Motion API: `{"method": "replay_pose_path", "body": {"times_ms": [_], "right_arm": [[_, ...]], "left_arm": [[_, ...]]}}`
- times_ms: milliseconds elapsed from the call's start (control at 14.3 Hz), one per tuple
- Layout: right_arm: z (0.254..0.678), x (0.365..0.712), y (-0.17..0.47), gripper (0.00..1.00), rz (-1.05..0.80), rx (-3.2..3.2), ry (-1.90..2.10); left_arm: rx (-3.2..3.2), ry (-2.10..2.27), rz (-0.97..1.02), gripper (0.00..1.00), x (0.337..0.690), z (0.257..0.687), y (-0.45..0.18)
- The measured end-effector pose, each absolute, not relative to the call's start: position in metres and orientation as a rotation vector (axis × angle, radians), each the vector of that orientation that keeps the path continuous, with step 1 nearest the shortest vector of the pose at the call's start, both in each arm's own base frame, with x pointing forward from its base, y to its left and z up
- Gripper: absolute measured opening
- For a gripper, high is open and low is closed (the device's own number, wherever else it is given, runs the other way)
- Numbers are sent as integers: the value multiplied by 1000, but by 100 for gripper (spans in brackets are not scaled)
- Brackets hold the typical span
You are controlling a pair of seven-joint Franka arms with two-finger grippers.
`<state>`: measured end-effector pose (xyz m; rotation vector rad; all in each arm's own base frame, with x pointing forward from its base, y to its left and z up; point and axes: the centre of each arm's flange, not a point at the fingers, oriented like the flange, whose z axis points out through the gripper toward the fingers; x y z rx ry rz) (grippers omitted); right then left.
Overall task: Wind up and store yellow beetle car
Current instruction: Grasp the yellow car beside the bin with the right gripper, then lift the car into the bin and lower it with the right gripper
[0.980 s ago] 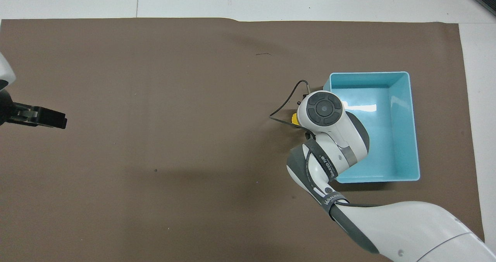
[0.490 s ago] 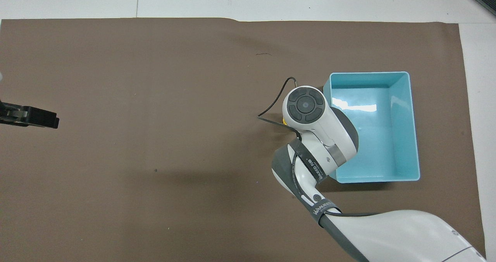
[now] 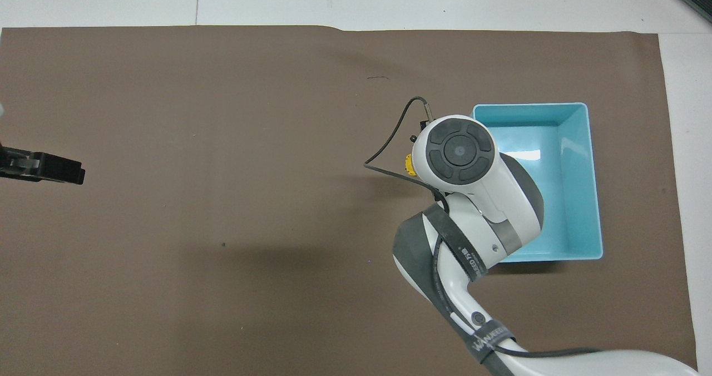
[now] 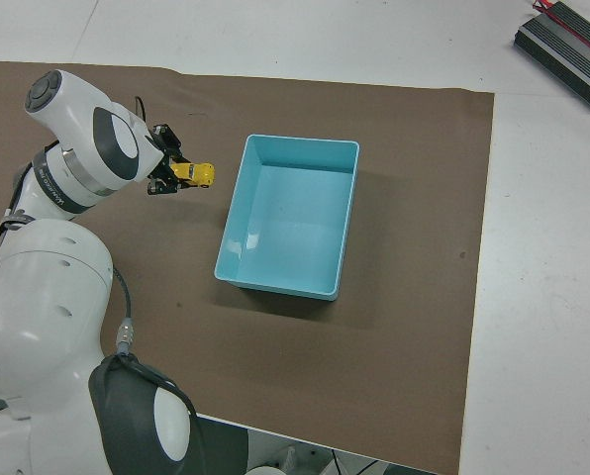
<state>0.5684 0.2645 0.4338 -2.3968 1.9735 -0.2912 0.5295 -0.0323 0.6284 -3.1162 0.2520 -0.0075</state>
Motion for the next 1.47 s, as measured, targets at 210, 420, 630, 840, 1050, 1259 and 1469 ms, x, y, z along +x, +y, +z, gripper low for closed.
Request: {"method": "replay_pose_path", "body": {"times_ms": [210, 420, 630, 840, 1050, 1259, 1469], "right_arm": [[466, 557, 258, 46, -212, -2510, 1813], [474, 551, 255, 46, -202, -2646, 1658], [473, 550, 255, 46, -197, -2769, 1478], [473, 550, 257, 46, -196, -2861, 1308], [473, 550, 256, 46, -195, -2959, 1095], [480, 551, 249, 46, -206, -3015, 936], [503, 546, 228, 46, -200, -3076, 787]], "left_arm": [[-3116, 252, -8, 100, 530, 628, -32], [-3116, 252, -8, 100, 530, 628, -32], [-3116, 252, -8, 100, 530, 628, -32], [-3116, 252, -8, 100, 530, 628, -32], [-3116, 252, -8, 100, 530, 628, -32], [-3116, 252, -8, 100, 530, 628, -32], [-3116, 252, -8, 100, 530, 628, -32]]}}
